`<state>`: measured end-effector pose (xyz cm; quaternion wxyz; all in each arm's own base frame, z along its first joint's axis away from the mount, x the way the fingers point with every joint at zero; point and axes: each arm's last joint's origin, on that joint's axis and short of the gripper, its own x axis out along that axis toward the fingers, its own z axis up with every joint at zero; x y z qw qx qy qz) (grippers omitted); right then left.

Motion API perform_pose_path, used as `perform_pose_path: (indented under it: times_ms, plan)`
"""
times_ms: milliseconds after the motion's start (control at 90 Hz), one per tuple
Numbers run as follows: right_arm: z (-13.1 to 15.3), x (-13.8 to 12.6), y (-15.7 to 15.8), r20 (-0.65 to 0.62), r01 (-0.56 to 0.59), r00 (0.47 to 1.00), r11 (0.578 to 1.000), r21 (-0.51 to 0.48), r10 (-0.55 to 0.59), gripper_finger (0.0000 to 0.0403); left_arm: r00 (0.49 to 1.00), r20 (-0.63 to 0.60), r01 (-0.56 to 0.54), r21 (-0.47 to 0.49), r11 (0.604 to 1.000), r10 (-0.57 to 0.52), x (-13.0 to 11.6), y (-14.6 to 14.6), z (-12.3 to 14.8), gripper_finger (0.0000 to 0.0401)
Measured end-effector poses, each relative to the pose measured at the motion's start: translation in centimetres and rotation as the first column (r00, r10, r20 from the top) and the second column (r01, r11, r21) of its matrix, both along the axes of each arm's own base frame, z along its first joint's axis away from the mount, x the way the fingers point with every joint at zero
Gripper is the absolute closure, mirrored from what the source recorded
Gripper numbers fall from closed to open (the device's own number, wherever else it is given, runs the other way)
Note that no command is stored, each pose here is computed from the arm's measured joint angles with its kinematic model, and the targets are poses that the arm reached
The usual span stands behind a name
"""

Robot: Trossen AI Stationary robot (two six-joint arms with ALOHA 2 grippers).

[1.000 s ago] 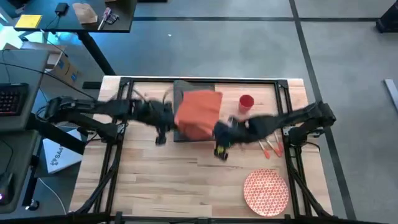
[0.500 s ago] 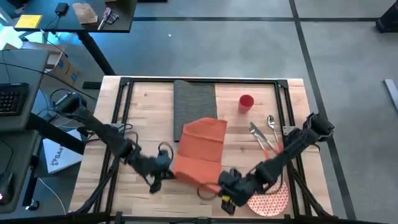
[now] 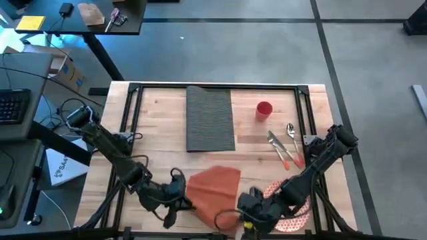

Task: Set table place
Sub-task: Fold the orange napkin

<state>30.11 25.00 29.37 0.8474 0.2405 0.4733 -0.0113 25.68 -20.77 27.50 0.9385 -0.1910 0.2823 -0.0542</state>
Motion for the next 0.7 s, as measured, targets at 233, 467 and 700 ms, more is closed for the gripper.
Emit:
perform_pose_path:
  times_ms: [233,467,700]
  plan:
    - [3.3,1.9,-4.9,-0.024,0.082,0.996,0.979,-0.185,-0.088,0.0403,0.997,0.070,-0.032,0.097,0.995,0.025,1.0,4.5,2.4,0.0401]
    - [11.2,2.3,-12.3,0.119,0.257,0.966,0.865,-0.430,-0.227,0.0403,0.945,0.305,-0.227,0.347,0.910,0.119,-0.9,12.7,9.7,0.0401]
    - [17.4,1.6,-18.7,0.319,0.426,0.904,0.667,-0.612,-0.285,0.0403,0.906,0.419,-0.324,0.616,0.718,0.049,-2.2,20.0,14.8,0.0401]
